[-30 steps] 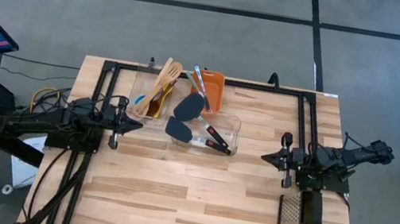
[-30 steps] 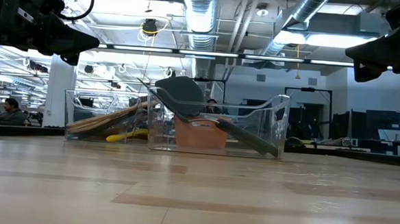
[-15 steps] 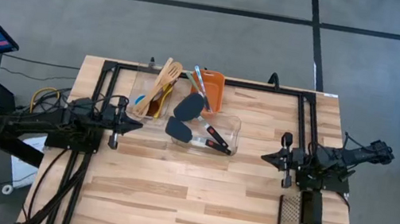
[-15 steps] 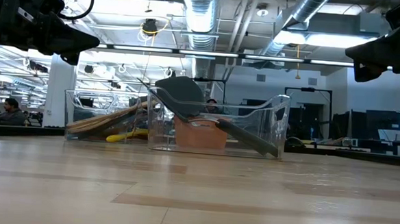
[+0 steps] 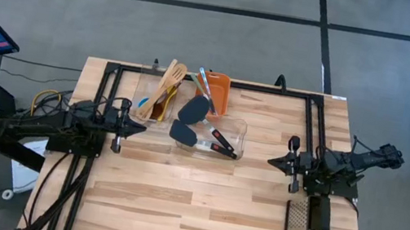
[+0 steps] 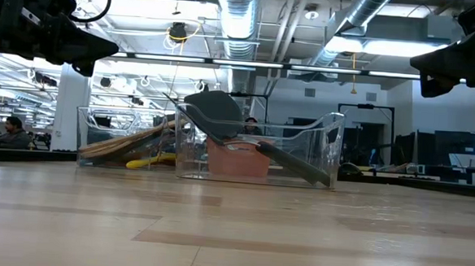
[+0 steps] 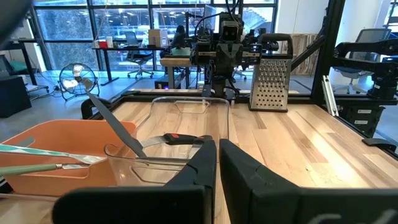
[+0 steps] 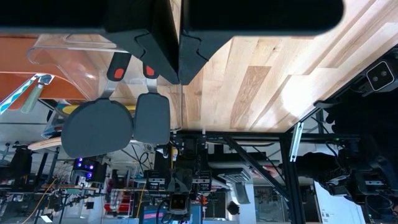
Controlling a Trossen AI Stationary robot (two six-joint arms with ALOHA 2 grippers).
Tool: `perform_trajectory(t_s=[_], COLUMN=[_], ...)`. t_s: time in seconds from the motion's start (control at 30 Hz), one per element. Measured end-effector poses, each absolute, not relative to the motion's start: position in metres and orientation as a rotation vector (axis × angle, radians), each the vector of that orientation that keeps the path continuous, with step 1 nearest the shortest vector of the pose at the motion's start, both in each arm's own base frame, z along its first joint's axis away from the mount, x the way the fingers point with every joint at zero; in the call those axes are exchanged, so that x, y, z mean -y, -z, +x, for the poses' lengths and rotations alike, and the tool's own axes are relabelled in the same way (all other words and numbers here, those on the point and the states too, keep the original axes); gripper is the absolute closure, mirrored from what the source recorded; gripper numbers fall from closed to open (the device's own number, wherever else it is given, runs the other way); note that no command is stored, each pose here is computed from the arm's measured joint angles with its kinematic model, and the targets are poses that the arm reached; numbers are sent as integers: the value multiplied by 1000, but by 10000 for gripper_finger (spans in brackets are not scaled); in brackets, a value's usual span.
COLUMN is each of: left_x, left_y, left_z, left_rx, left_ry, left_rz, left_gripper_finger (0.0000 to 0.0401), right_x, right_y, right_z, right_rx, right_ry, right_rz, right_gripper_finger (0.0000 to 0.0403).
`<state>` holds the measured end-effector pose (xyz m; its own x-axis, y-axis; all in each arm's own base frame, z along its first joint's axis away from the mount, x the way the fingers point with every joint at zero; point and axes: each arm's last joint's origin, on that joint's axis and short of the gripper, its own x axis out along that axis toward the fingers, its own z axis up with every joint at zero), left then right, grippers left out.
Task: Pick & Place Kitchen Items
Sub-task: Return to Home Position
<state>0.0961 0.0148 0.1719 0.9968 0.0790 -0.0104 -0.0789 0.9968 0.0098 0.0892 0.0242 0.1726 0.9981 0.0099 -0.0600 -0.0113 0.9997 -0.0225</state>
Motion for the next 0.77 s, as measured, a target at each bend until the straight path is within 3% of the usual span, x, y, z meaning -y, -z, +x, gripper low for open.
perform_trajectory(t_s=[0.77], left_x=[-15], left_y=[-173], left_z=[96], left_rx=[3], left_ry=[-79], left_rz=[11], left_gripper_finger=[393], right_x=[-24], right_y=[-173], right_z=[89], right_rx=[-60], right_ry=[-10], right_rz=[-23], right_gripper_finger=[403])
